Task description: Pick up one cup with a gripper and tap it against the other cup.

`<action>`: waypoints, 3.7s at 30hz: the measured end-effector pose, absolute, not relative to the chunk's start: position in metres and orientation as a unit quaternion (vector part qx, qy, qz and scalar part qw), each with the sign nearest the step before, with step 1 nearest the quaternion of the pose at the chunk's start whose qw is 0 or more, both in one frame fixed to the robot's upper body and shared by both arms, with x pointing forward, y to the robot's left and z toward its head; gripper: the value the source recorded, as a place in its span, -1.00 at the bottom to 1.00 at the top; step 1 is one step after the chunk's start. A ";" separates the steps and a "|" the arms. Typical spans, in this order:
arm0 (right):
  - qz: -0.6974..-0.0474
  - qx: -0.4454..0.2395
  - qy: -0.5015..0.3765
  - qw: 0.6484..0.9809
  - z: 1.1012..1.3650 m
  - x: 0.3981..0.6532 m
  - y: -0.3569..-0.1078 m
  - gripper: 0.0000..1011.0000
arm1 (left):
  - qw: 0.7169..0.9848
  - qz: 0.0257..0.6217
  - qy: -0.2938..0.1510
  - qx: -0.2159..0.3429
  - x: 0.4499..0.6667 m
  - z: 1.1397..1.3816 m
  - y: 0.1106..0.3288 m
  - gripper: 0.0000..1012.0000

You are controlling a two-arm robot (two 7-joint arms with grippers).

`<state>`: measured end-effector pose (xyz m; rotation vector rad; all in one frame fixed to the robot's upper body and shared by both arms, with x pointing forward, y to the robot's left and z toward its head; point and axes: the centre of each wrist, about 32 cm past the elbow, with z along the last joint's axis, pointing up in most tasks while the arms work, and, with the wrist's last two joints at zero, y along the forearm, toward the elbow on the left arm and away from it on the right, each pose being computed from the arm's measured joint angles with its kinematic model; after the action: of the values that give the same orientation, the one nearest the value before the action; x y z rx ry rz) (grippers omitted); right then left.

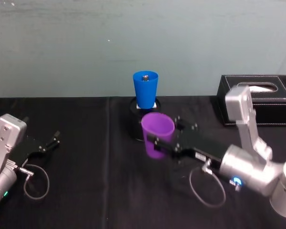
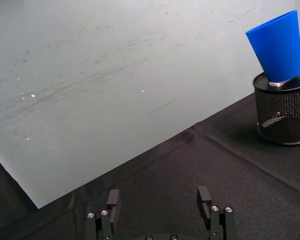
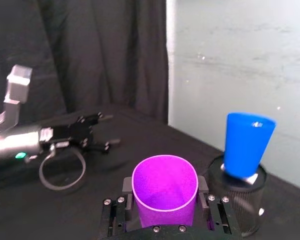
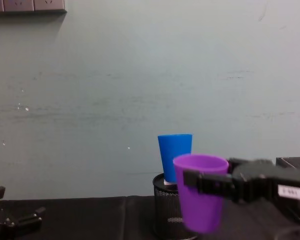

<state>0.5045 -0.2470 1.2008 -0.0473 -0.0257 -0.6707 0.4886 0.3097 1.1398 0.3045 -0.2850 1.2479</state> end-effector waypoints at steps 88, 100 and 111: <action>-0.339 -0.014 0.014 0.941 1.108 0.508 -0.233 0.46 | 0.791 0.580 -0.132 0.142 0.489 1.140 0.310 0.98; -0.339 -0.013 0.014 0.941 1.108 0.508 -0.234 0.96 | 0.791 0.580 -0.132 0.142 0.489 1.140 0.310 0.98; -0.339 -0.013 0.014 0.941 1.108 0.508 -0.234 0.98 | 0.791 0.580 -0.132 0.142 0.489 1.140 0.310 0.98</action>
<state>0.5080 -0.2337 1.1080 -0.0274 0.0284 -0.6919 0.4886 0.3097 1.1398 0.3045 -0.2851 1.2480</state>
